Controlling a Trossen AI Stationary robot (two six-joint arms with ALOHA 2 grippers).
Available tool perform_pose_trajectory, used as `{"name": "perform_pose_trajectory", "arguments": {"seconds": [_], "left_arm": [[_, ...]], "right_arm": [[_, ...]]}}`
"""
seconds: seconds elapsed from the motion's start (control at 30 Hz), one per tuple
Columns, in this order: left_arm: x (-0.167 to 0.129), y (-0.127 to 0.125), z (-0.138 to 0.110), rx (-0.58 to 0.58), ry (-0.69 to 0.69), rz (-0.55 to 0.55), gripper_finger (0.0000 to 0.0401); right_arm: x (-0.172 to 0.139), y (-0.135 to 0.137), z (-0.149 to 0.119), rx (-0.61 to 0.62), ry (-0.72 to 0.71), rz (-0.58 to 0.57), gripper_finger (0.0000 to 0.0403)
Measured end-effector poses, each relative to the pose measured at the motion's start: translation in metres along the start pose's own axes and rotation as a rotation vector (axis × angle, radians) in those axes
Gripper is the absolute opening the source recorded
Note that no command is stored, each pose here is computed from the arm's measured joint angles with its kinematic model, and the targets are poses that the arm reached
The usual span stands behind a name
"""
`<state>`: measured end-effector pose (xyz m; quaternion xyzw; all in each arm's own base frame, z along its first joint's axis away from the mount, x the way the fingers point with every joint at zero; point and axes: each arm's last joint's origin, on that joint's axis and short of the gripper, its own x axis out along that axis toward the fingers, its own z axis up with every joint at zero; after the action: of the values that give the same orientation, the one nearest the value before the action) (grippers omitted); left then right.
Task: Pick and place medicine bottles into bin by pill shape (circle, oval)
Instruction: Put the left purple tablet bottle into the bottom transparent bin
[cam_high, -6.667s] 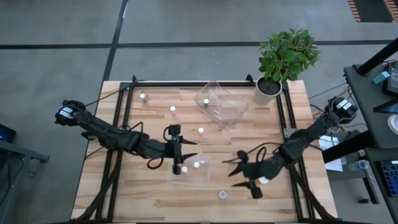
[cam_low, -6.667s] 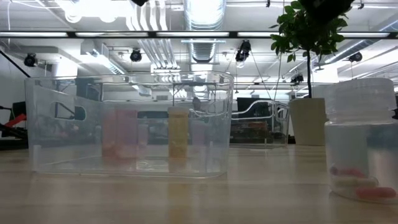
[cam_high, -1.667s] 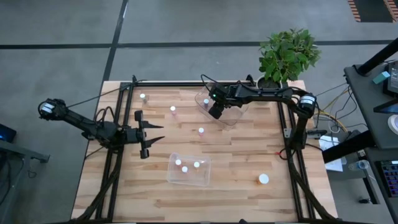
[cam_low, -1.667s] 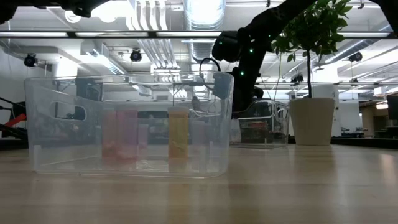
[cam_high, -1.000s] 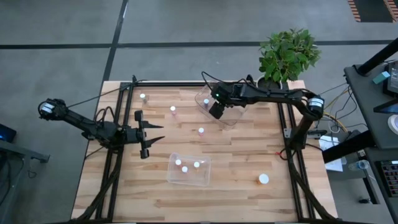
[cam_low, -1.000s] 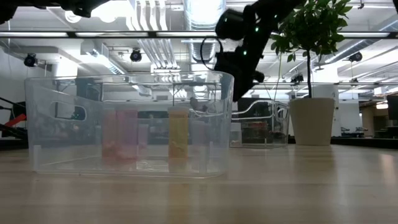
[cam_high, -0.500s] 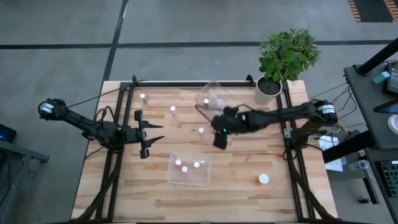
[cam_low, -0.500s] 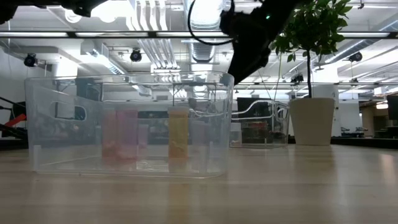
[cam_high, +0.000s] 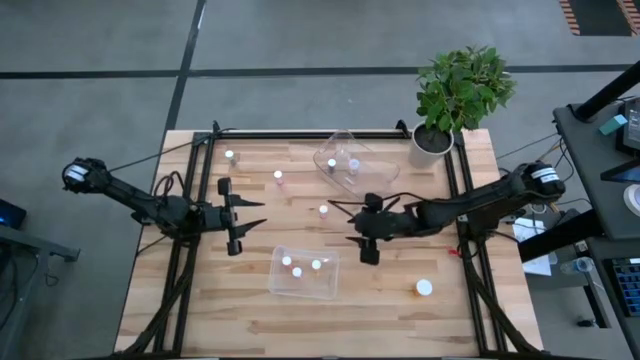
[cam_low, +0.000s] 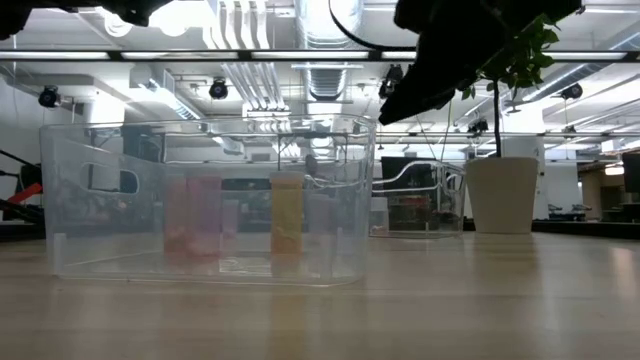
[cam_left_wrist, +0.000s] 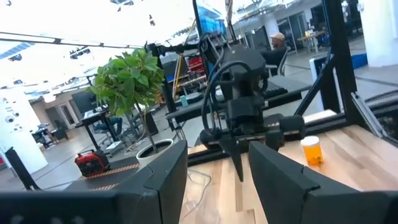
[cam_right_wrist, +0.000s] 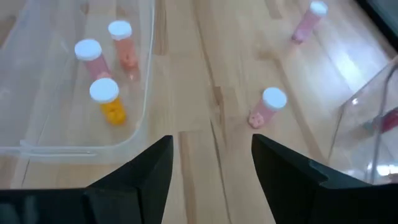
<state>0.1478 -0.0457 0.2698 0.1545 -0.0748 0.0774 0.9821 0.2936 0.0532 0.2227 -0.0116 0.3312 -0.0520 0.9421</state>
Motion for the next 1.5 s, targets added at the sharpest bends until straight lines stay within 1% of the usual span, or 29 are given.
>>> {"name": "perform_pose_trajectory", "arguments": {"seconds": [0.23, 0.33, 0.53, 0.67, 0.83, 0.97, 1.07, 1.23, 1.37, 1.5], "left_arm": [[0.003, -0.002, -0.001, -0.002, -0.005, 0.002, 0.0156], [0.005, -0.003, -0.001, -0.004, -0.008, 0.003, 0.0156], [0.010, -0.007, -0.002, -0.027, -0.014, 0.006, 0.0156], [0.015, -0.011, -0.004, -0.044, -0.022, 0.009, 0.0156], [0.022, -0.018, -0.011, -0.116, 0.007, 0.002, 0.0156], [0.028, -0.024, -0.018, -0.171, 0.042, 0.010, 0.0156], [0.032, -0.028, -0.021, -0.208, 0.035, 0.017, 0.0156], [0.039, -0.032, -0.024, -0.247, 0.040, 0.060, 0.0156], [0.042, -0.031, -0.026, -0.291, 0.056, 0.097, 0.0156], [0.045, -0.027, -0.030, -0.344, 0.071, 0.128, 0.0156]], "right_arm": [[-0.020, -0.013, -0.015, -0.048, -0.173, 0.000, 0.0209], [-0.029, -0.019, -0.022, -0.055, -0.216, -0.007, 0.0209], [-0.049, -0.027, -0.037, -0.030, -0.298, -0.005, 0.0209], [-0.056, -0.031, -0.051, -0.013, -0.360, 0.000, 0.0209], [-0.057, -0.033, -0.068, -0.005, -0.389, 0.003, 0.0209], [-0.058, -0.034, -0.077, -0.006, -0.404, 0.006, 0.0209], [-0.060, -0.035, -0.080, -0.016, -0.439, 0.004, 0.0209], [-0.067, -0.037, -0.078, -0.048, -0.479, -0.004, 0.0209], [-0.073, -0.038, -0.076, -0.066, -0.510, -0.009, 0.0209], [-0.077, -0.038, -0.075, -0.082, -0.532, 0.019, 0.0209]]}}
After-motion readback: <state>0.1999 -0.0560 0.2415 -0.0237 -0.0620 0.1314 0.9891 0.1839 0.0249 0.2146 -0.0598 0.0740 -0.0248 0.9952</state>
